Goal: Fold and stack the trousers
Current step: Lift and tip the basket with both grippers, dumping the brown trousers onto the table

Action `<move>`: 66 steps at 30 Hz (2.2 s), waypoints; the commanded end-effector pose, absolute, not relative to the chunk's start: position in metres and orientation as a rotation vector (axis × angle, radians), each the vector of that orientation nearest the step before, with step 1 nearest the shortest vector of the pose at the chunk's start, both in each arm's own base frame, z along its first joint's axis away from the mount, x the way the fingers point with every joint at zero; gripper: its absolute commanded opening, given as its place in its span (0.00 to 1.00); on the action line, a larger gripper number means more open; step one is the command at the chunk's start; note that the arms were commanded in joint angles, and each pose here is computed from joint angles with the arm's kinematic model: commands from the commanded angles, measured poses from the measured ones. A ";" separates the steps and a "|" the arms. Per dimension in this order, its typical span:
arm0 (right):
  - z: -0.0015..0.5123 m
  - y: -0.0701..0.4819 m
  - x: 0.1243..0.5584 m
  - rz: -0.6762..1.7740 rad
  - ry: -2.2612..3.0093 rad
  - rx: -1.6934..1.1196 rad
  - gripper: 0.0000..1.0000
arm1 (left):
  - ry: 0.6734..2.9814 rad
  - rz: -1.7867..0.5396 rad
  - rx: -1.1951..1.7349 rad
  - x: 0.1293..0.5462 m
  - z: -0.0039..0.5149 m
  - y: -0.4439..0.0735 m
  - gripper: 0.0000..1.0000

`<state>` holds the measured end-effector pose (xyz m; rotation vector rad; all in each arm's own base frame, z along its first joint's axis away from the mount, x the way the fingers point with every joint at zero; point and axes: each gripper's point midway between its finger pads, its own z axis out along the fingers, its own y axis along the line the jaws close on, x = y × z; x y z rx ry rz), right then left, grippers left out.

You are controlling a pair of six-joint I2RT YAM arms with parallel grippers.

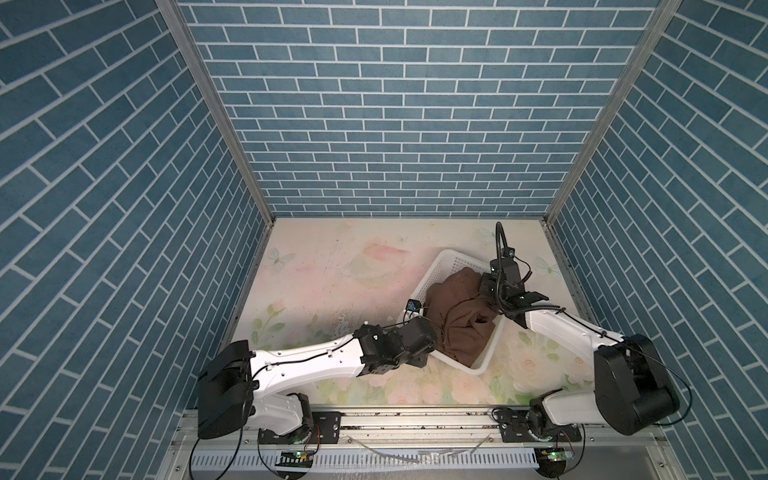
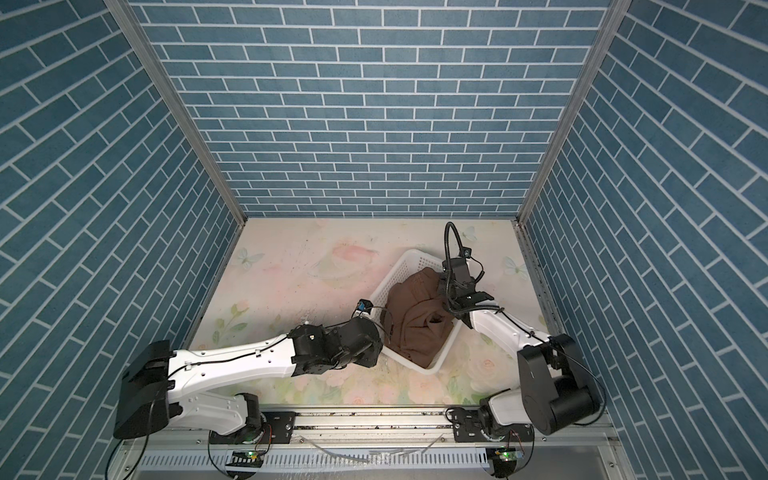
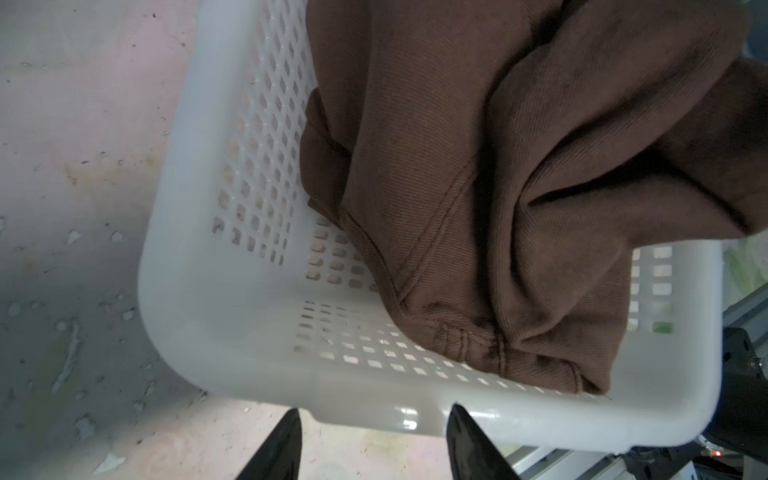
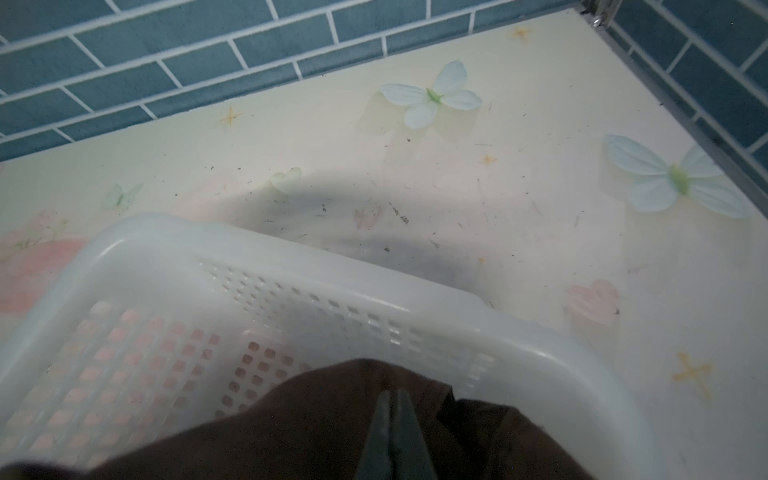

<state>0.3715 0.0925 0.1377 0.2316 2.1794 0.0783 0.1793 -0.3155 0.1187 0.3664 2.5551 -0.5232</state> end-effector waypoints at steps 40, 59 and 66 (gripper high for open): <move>0.163 0.110 0.464 0.249 2.282 0.196 0.00 | 2.385 -0.608 -0.149 0.296 0.177 -0.182 0.60; 0.455 0.349 0.346 0.466 1.612 -0.553 0.00 | 2.151 -0.493 -0.516 0.275 0.213 -0.090 0.99; 0.405 0.417 0.319 0.600 1.684 -0.777 0.06 | 2.159 -0.469 -0.525 0.271 0.216 -0.085 0.99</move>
